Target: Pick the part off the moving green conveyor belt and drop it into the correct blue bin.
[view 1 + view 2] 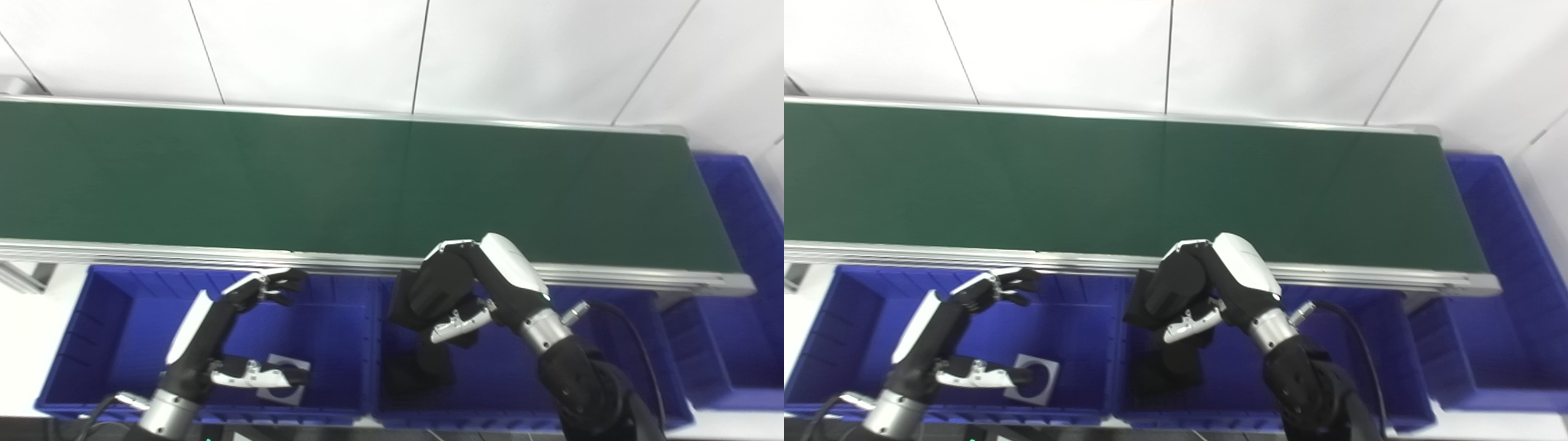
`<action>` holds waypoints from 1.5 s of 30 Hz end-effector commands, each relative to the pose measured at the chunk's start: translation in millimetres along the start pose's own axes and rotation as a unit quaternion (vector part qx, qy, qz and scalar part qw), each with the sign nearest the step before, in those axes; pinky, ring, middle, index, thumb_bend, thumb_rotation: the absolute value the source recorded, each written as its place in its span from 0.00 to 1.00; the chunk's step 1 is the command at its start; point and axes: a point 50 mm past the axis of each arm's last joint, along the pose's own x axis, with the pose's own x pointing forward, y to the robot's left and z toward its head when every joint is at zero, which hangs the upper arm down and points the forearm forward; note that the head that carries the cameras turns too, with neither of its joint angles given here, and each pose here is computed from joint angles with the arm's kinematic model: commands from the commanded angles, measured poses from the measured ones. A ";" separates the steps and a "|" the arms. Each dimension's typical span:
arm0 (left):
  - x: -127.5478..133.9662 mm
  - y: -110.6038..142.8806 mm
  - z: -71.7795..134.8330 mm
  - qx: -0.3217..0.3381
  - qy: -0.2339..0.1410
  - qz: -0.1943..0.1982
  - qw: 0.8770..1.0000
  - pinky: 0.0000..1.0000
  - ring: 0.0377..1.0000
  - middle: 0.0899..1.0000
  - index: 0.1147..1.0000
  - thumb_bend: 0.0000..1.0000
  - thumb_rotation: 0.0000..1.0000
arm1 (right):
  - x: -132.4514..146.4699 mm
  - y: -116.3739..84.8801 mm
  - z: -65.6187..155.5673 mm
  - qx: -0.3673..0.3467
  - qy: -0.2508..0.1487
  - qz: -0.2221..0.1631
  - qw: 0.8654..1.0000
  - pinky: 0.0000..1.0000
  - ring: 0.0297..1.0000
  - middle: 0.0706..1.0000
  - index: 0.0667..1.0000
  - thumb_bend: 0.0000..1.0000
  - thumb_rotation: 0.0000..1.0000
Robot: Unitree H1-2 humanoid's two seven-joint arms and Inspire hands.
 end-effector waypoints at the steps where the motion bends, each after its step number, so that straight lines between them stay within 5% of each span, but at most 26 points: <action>1: 2.4 5.1 12.1 -0.003 -0.030 0.003 1.000 0.63 0.72 0.74 0.71 0.94 0.30 | -1.7 -6.8 1.2 -0.008 -0.004 0.002 1.000 0.33 0.40 0.46 0.48 0.52 0.00; 10: 2.9 7.3 13.5 0.007 -0.036 0.010 0.999 0.58 0.67 0.72 0.72 0.91 0.29 | 8.5 -8.0 -28.5 -0.062 0.059 0.056 0.995 0.32 0.40 0.47 0.47 0.52 0.00; 20: 2.6 6.4 13.8 0.004 -0.035 0.012 0.999 0.59 0.68 0.72 0.71 0.92 0.28 | 27.9 0.1 -37.6 -0.183 0.123 0.125 0.967 0.40 0.41 0.48 0.46 0.52 0.00; 27: 2.1 4.4 14.8 -0.007 -0.031 0.014 0.999 0.60 0.69 0.73 0.71 0.91 0.26 | 35.0 10.1 -39.3 -0.246 0.141 0.129 0.950 0.26 0.43 0.44 0.47 0.52 0.00; 28: 1.8 4.1 14.6 -0.011 -0.029 0.014 0.999 0.60 0.69 0.73 0.71 0.92 0.25 | 35.0 10.8 -38.9 -0.256 0.140 0.130 0.947 0.29 0.43 0.45 0.62 0.52 0.00; 29: 1.7 4.1 14.8 -0.007 -0.030 0.014 0.999 0.60 0.69 0.73 0.72 0.91 0.26 | 34.7 11.8 -38.1 -0.276 0.138 0.138 0.941 0.48 0.60 0.62 0.73 0.62 0.04; 31: 1.8 4.4 15.1 -0.002 -0.033 0.013 0.999 0.60 0.69 0.73 0.72 0.91 0.26 | 33.7 12.9 -35.4 -0.310 0.136 0.148 0.929 0.59 0.70 0.72 0.77 0.68 0.06; 32: 1.8 4.5 15.0 -0.003 -0.034 0.013 0.999 0.60 0.69 0.72 0.72 0.91 0.26 | 33.0 13.2 -33.9 -0.324 0.136 0.151 0.924 0.72 0.79 0.80 0.81 0.77 0.18; 36: 1.8 6.0 15.0 0.006 -0.035 0.014 0.999 0.58 0.67 0.72 0.72 0.92 0.29 | 24.5 9.9 -13.2 -0.368 0.155 0.160 0.903 0.94 0.92 0.92 0.90 0.92 0.40; 45: 2.2 7.3 13.3 0.000 -0.036 0.014 0.999 0.60 0.69 0.72 0.71 0.92 0.28 | 5.3 -10.9 0.8 -0.392 0.160 0.147 0.894 1.00 0.97 0.95 0.95 0.94 0.49</action>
